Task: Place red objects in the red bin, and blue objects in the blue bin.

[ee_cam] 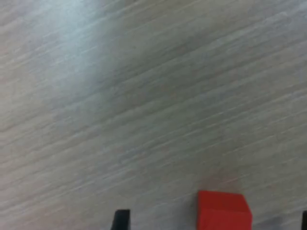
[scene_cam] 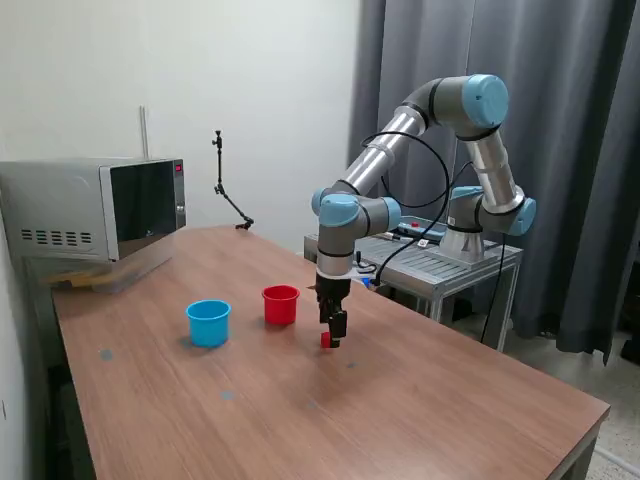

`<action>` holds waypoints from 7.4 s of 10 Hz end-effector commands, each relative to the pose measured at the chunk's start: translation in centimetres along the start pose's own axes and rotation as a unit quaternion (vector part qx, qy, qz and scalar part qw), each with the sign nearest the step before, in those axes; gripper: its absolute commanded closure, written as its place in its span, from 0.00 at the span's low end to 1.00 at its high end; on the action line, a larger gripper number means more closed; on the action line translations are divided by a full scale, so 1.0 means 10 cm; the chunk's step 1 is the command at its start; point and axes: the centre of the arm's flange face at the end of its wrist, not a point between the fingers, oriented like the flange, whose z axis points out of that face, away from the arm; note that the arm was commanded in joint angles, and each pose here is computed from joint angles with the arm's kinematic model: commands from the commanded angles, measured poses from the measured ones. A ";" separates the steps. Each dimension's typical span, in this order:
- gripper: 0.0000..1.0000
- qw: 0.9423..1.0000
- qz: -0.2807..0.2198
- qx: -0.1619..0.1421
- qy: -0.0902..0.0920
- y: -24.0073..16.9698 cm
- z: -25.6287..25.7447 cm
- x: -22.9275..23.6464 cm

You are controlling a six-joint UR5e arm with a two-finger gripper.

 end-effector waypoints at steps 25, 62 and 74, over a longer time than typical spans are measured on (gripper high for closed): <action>1.00 1.000 -0.014 0.000 0.005 -0.14 0.01 0.15; 0.00 0.994 0.076 -0.063 -0.047 0.60 -0.77 -1.34; 0.00 0.997 -0.002 -0.048 -0.061 -0.56 -2.84 -1.53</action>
